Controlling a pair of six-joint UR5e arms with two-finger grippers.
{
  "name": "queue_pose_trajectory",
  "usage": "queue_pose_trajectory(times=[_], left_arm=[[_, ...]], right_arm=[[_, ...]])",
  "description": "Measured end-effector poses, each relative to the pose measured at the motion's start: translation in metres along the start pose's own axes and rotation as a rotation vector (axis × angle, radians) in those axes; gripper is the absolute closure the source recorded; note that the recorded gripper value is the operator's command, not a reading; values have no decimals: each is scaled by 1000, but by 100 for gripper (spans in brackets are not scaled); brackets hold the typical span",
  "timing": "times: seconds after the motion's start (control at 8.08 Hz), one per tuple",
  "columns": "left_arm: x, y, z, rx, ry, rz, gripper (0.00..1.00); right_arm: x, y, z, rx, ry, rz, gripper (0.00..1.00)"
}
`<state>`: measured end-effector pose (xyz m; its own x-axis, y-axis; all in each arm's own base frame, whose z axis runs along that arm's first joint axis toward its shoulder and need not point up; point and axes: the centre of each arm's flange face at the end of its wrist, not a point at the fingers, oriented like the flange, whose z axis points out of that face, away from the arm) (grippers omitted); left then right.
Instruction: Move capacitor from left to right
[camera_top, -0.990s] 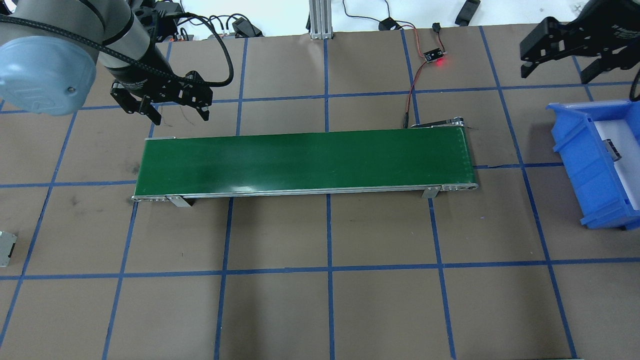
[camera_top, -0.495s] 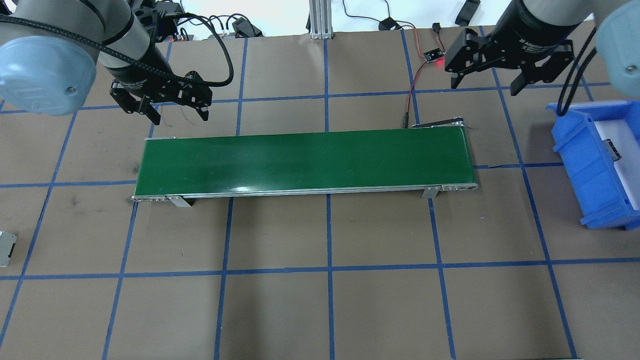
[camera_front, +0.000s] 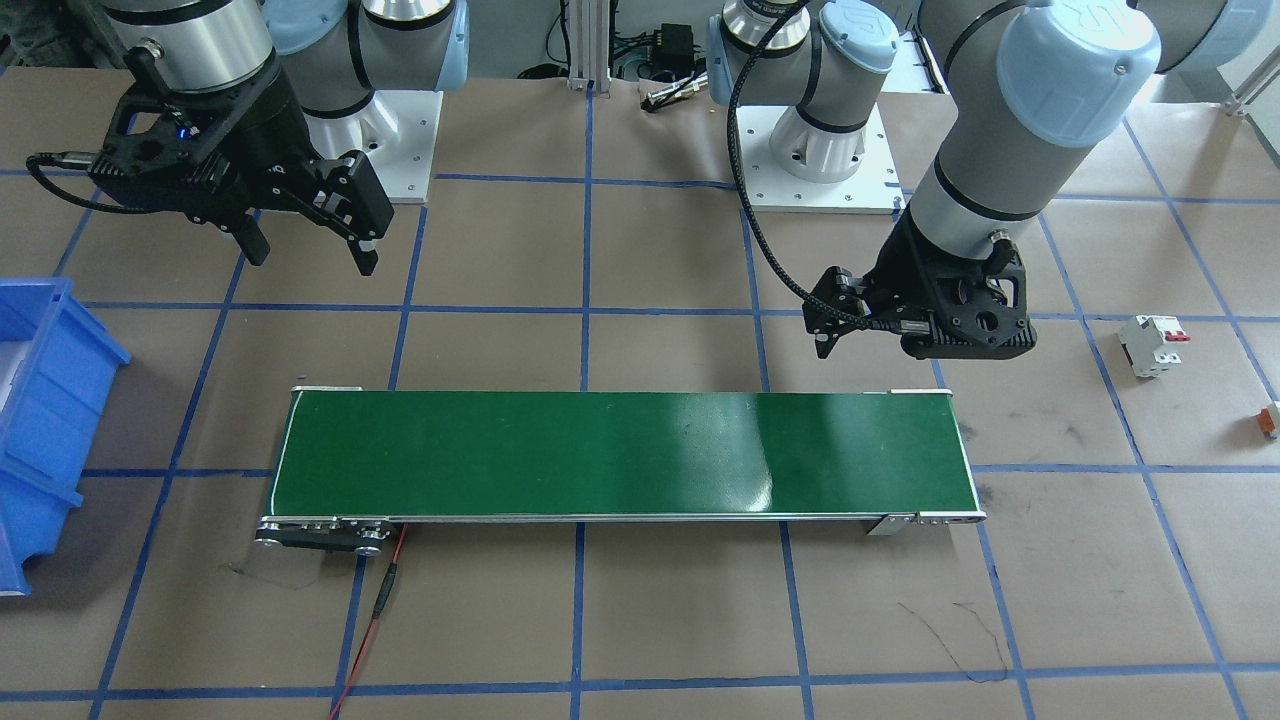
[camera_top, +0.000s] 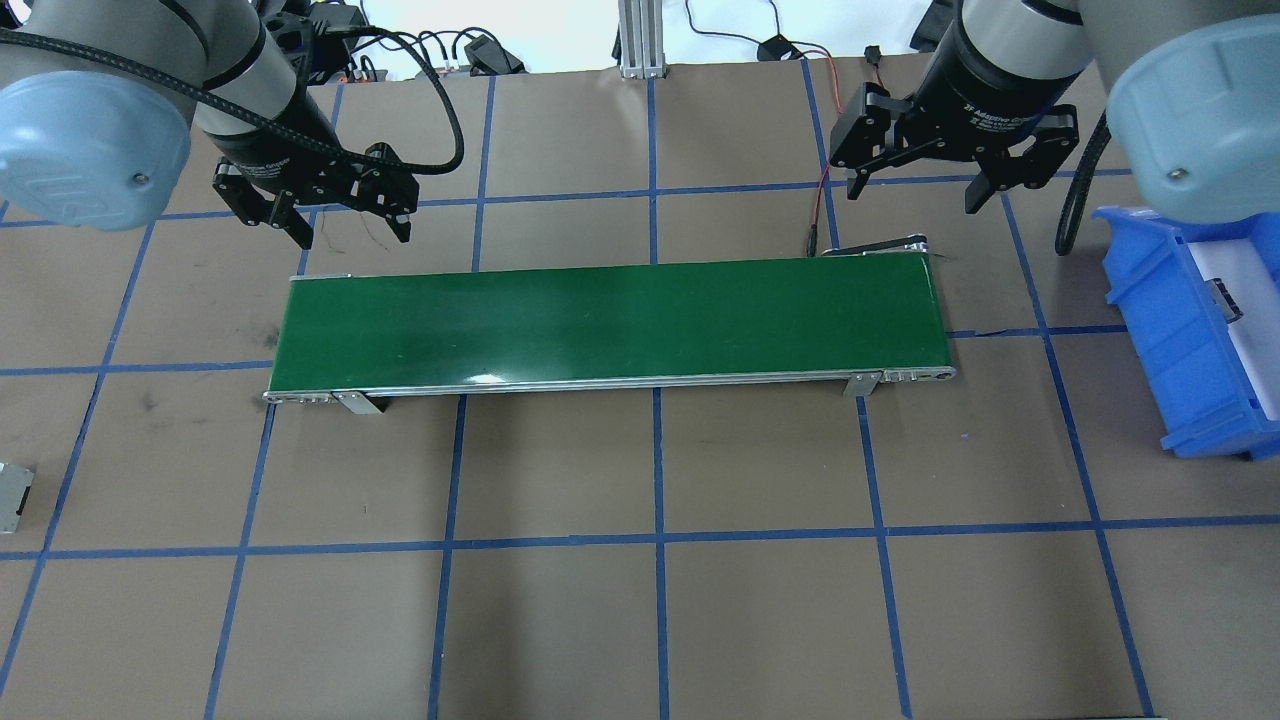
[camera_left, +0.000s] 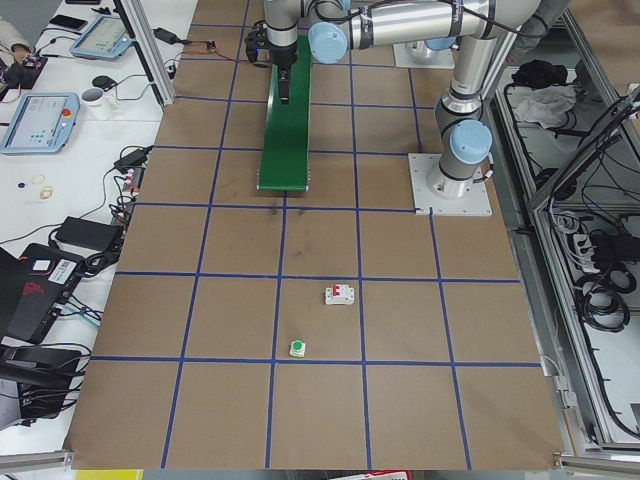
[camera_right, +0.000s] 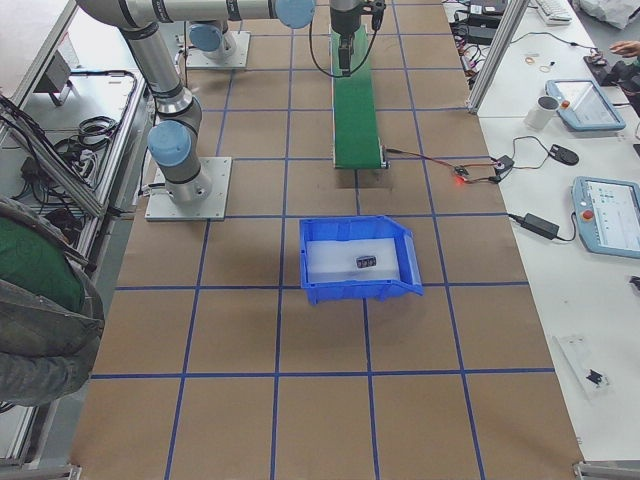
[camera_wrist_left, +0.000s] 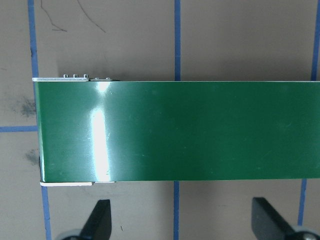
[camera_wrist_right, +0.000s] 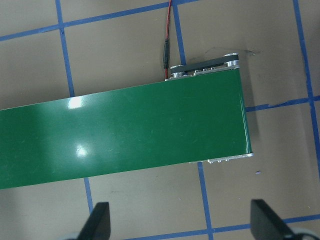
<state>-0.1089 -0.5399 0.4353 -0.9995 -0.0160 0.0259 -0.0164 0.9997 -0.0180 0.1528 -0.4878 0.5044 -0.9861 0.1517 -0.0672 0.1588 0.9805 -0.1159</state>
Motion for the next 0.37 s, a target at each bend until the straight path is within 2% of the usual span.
queue_pose_trajectory(times=[0.37], left_arm=[[-3,9,-12,-2,-35,-4,0]], right_arm=[[-2,0,0,1,1,-6,0]])
